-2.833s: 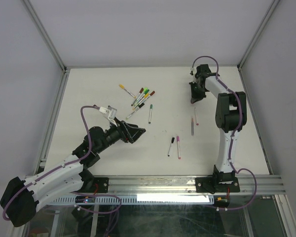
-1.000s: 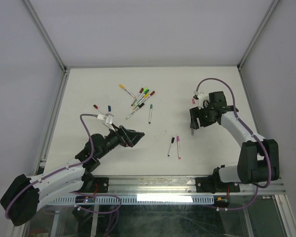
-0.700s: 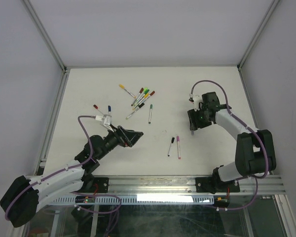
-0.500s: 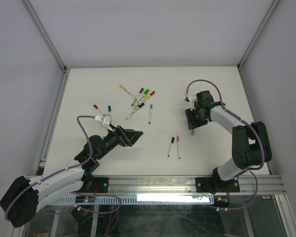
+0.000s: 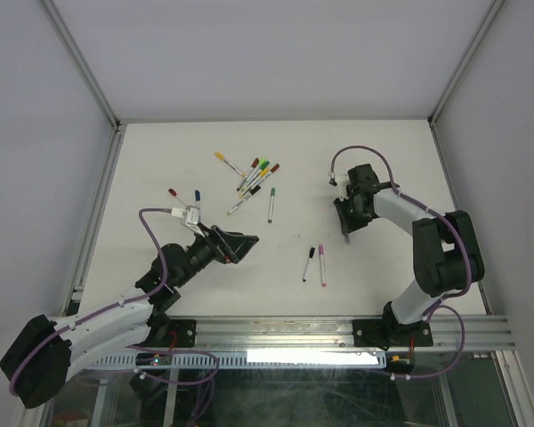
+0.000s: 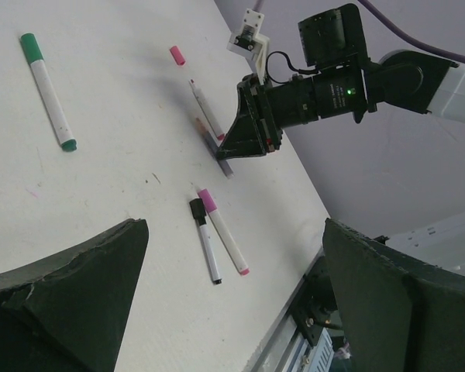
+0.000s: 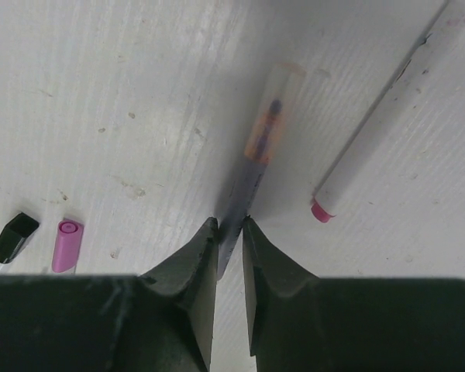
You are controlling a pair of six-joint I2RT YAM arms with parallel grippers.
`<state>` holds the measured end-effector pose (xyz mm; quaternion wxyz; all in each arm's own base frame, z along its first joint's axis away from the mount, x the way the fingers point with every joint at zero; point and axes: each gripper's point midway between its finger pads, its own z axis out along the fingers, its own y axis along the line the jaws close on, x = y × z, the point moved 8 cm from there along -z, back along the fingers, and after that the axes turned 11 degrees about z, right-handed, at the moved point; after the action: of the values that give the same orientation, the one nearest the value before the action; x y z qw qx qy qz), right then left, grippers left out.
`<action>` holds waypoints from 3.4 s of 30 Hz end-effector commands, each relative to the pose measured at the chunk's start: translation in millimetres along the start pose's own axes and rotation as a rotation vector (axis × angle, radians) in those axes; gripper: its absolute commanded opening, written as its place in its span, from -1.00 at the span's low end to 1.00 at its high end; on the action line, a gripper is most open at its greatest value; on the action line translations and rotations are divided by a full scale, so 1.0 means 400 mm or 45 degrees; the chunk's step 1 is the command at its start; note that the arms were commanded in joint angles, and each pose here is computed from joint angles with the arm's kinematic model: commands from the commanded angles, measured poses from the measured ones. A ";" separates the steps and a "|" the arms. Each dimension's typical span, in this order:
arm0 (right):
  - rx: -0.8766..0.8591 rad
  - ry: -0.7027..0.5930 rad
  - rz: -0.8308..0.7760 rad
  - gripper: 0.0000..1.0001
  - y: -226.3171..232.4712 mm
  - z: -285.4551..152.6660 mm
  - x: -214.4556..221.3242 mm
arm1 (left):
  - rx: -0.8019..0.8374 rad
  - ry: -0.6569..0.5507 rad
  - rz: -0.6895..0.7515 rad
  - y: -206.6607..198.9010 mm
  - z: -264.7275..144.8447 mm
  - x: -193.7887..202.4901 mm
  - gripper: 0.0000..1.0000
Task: Open the pen caps
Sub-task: Pick up the pen from the center of the board, then open the pen cap from the pen.
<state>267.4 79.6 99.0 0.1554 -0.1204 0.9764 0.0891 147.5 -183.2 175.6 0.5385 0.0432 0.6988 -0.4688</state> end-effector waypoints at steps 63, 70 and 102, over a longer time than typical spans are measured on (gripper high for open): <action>-0.543 -0.462 -0.433 -1.00 0.151 -0.120 -0.041 | 0.263 -0.077 -0.354 -0.016 0.472 0.117 0.49; -0.571 -0.458 -0.447 -1.00 0.155 -0.123 -0.035 | 0.274 -0.068 -0.384 -0.018 0.501 0.127 -0.01; -0.636 -0.388 -0.365 0.05 0.158 -0.138 -0.038 | 0.415 -0.129 -0.342 -0.071 0.479 0.086 -1.00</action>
<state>240.9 126.1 144.9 0.2518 -0.2720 0.8791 0.2997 264.0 -349.1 127.8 0.4626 -0.0035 0.6562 -0.5961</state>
